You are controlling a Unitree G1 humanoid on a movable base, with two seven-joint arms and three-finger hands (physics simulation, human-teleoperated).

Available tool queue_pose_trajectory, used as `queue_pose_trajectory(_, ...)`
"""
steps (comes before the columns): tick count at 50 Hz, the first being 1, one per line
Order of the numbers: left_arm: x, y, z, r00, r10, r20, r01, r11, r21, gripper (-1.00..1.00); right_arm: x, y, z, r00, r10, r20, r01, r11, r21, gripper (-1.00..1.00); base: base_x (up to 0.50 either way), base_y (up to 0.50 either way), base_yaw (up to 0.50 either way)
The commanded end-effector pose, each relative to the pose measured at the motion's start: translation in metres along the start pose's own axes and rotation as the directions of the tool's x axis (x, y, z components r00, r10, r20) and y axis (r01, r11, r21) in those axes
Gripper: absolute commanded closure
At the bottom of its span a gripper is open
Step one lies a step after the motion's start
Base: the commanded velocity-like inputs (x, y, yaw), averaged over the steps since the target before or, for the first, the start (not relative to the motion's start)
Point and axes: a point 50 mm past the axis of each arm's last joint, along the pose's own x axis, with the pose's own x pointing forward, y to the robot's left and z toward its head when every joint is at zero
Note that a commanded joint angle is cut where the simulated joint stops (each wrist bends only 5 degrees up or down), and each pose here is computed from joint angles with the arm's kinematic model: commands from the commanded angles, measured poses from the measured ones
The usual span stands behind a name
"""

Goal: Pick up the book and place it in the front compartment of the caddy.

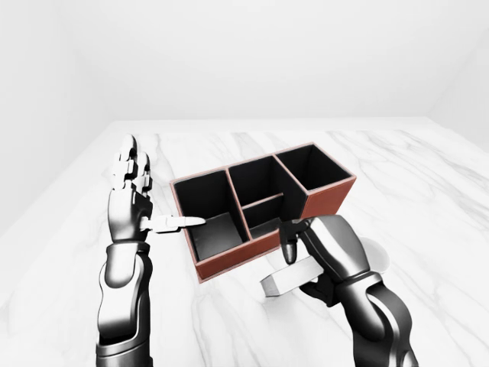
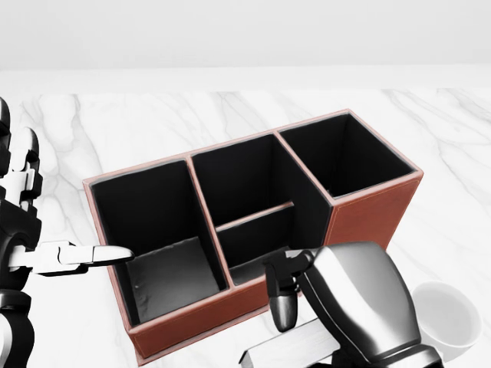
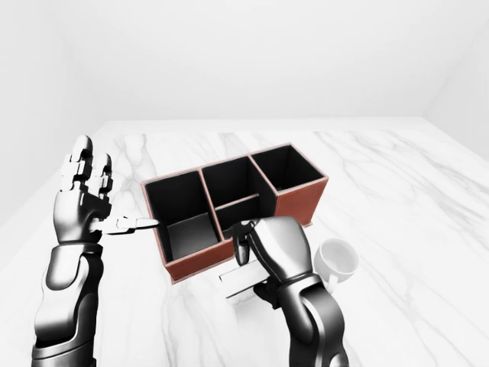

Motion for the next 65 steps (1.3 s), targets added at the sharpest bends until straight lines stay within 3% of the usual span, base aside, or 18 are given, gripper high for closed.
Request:
queue_pose_trajectory(1, 0.0, 0.0, 0.001, 1.0, 0.0, 0.002, 0.0, 1.0, 0.0, -1.0, 0.004, -0.013, 0.003, 0.999, -0.05, 0.015, 0.05, 0.999, -0.003, 1.0, 0.0, 0.0, 0.0)
queue_pose_trajectory(24, -0.001, -0.001, -0.001, 1.0, -0.003, -0.005, 0.003, 1.0, 0.001, -1.0, 0.023, -0.033, 0.012, 0.993, -0.091, 0.072, 0.094, 0.995, -0.036, 1.0, 0.0, 0.0, 0.0)
queue_pose_trajectory(65, 0.0, -0.001, -0.003, 1.0, -0.004, -0.011, 0.004, 1.0, 0.001, -1.0, 0.077, -0.058, 0.014, 0.982, -0.14, 0.126, 0.152, 0.984, -0.091, 1.0, 0.0, 0.0, 0.0)
